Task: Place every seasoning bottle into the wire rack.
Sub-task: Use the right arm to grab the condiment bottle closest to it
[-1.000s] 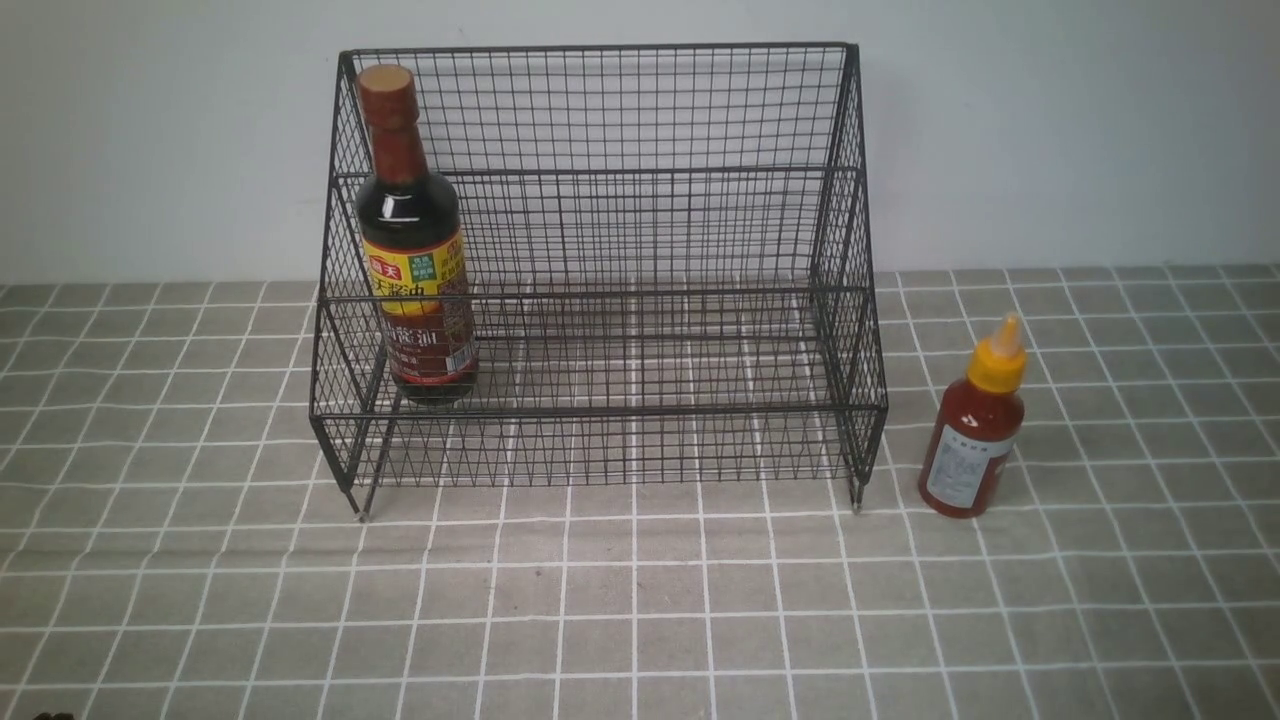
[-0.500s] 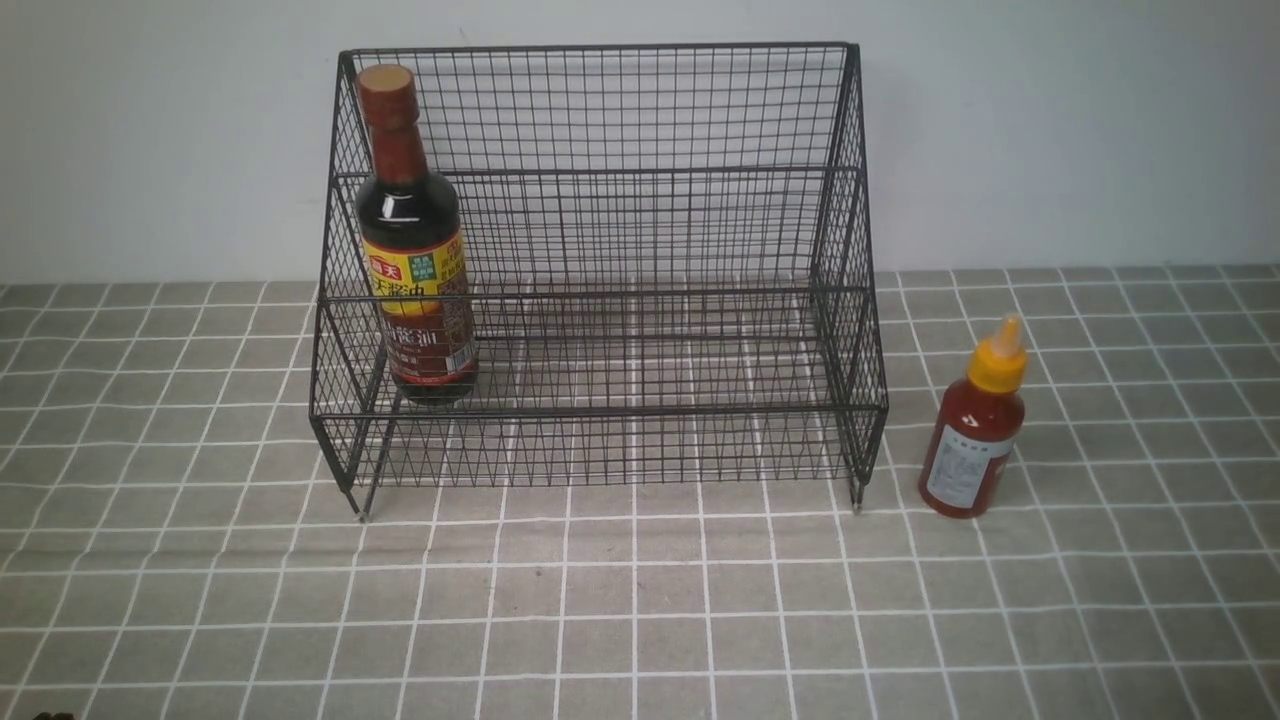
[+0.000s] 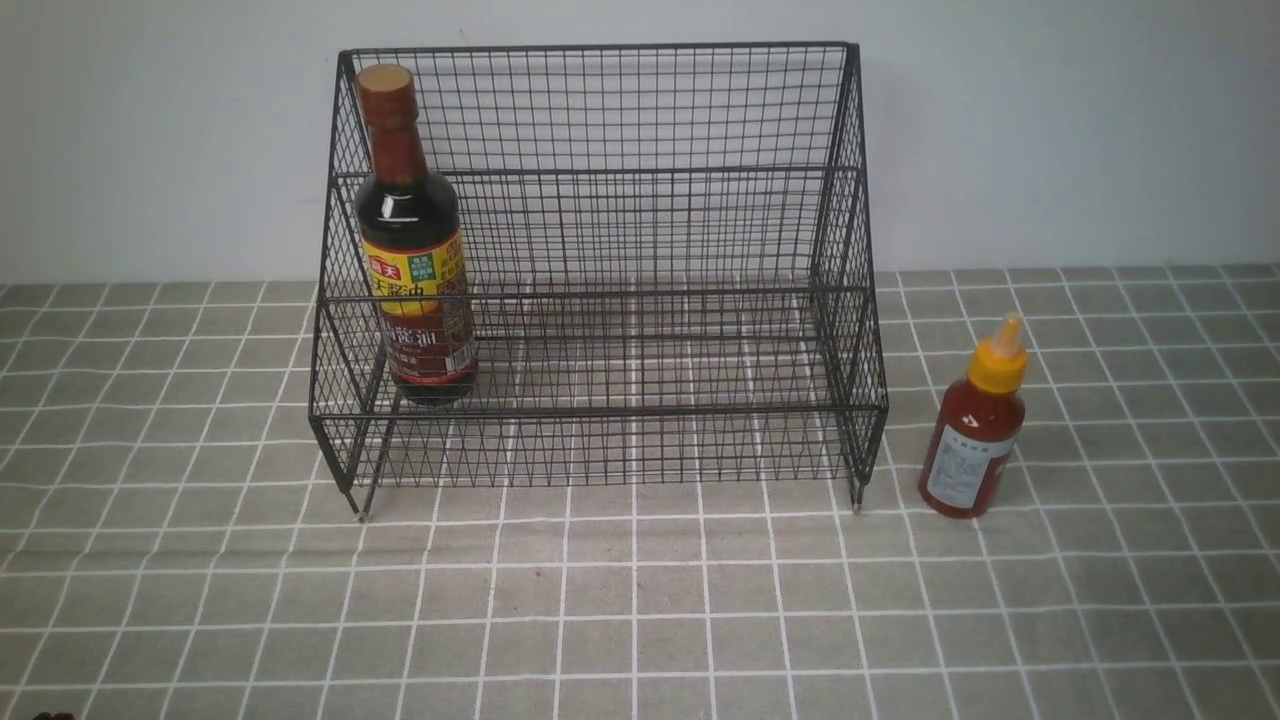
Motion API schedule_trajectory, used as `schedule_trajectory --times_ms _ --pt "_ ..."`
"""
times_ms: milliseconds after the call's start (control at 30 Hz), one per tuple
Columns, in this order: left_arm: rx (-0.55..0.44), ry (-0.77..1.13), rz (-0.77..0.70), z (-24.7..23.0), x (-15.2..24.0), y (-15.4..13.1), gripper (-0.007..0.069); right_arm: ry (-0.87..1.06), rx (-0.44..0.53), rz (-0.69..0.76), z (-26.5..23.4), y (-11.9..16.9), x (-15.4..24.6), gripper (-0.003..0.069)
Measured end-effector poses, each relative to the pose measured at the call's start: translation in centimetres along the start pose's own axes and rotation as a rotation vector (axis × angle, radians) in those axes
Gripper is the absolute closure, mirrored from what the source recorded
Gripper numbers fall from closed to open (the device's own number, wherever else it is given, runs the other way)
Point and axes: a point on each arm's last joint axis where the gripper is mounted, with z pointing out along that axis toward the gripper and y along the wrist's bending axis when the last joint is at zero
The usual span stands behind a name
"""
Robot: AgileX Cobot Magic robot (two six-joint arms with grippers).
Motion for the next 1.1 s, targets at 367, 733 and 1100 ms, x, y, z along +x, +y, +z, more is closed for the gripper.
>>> schedule_trajectory --times_ms 367,733,1100 --pt "-0.001 0.0 0.0 0.0 0.0 0.0 0.0632 0.2 -0.012 -0.001 1.7 4.3 -6.0 0.0672" --pt "-0.001 0.0 0.0 0.0 0.0 0.0 0.0632 1.061 0.176 -0.259 13.4 7.7 -7.8 0.0664" --pt "-0.001 0.0 0.0 0.0 0.0 0.0 0.0632 1.241 0.041 -0.394 23.4 8.8 -4.3 0.0399"
